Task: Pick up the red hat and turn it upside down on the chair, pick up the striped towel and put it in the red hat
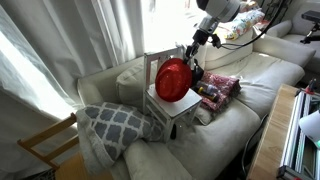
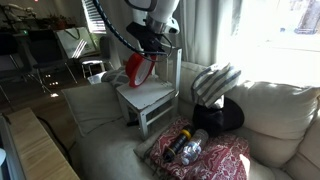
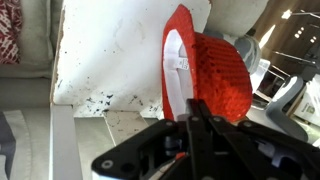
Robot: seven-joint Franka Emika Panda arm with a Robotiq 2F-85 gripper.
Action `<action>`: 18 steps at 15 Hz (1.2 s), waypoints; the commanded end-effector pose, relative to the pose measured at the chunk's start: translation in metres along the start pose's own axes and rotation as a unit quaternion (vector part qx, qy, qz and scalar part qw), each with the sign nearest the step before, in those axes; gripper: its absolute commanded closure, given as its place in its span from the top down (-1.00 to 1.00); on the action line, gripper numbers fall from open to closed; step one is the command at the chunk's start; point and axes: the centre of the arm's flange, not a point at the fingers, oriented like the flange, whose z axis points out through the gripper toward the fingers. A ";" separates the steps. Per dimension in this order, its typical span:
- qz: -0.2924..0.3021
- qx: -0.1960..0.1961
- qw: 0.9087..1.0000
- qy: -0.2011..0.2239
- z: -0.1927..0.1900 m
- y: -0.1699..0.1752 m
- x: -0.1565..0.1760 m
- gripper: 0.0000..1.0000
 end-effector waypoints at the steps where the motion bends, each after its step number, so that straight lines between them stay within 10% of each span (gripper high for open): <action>1: -0.067 -0.074 0.995 -0.018 -0.016 -0.055 0.007 -0.99; 8: -0.194 -0.206 0.955 -0.088 -0.021 -0.127 0.000 -0.99; 15: -0.245 -0.343 0.897 -0.136 0.043 -0.111 -0.030 -0.99; 18: -0.251 -0.337 0.894 -0.155 0.067 -0.122 -0.039 -0.99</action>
